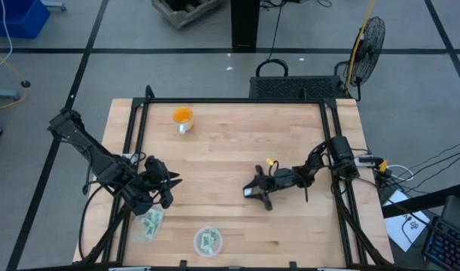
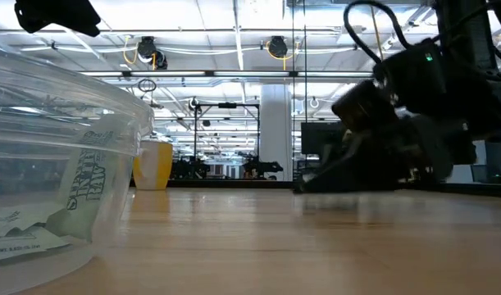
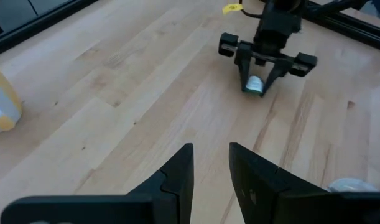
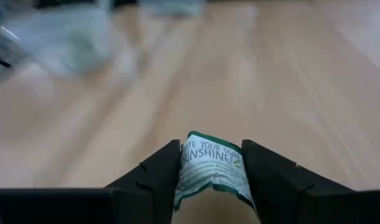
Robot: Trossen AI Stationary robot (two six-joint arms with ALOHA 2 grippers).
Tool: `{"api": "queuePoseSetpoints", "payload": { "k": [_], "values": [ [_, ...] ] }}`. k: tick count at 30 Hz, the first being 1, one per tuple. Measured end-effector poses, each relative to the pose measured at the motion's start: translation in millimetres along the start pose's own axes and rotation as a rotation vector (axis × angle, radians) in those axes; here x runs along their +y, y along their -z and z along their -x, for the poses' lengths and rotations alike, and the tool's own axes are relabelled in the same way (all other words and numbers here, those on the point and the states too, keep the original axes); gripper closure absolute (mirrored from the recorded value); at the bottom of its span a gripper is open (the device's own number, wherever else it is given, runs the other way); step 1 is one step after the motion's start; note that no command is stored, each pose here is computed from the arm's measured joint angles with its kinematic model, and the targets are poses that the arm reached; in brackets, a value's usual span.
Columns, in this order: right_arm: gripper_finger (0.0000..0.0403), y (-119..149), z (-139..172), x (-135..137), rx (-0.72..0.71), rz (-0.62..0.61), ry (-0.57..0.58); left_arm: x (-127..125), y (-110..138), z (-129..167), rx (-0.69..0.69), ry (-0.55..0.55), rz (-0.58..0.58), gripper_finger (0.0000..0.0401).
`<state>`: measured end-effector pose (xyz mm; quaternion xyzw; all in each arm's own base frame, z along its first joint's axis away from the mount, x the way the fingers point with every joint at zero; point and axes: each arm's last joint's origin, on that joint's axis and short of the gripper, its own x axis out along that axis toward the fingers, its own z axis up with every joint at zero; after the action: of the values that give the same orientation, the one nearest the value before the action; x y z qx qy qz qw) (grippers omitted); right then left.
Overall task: Pick and place items into bin
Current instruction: Put the truvia packet into the right transparent bin
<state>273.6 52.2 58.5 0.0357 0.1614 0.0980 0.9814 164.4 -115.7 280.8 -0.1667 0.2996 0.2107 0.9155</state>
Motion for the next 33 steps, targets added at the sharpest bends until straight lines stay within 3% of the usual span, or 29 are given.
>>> {"api": "queuePoseSetpoints", "payload": {
  "k": [8,11,16,23,27,33],
  "values": [
    [0.0240,-46,-42,10,-0.151,0.093,-0.239,0,0,0,-0.001,0.001,-0.008,0.0295],
    [0.0240,-63,-66,17,-0.111,0.153,-0.286,0,0,0,-0.001,0.001,-0.013,0.0295],
    [0.0240,-97,-101,48,-0.003,0.360,-0.370,0,0,0,-0.001,0.000,-0.018,0.0295],
    [0.0241,-140,-113,85,-0.150,0.508,-0.427,0,0,0,-0.001,0.000,-0.016,0.0295],
    [0.0241,-144,-122,98,-0.181,0.503,-0.472,0,0,0,-0.001,0.001,-0.015,0.0295],
    [0.0241,-119,-153,109,-0.124,0.441,-0.498,0,0,0,-0.002,0.003,-0.011,0.0295]
  ]
}}
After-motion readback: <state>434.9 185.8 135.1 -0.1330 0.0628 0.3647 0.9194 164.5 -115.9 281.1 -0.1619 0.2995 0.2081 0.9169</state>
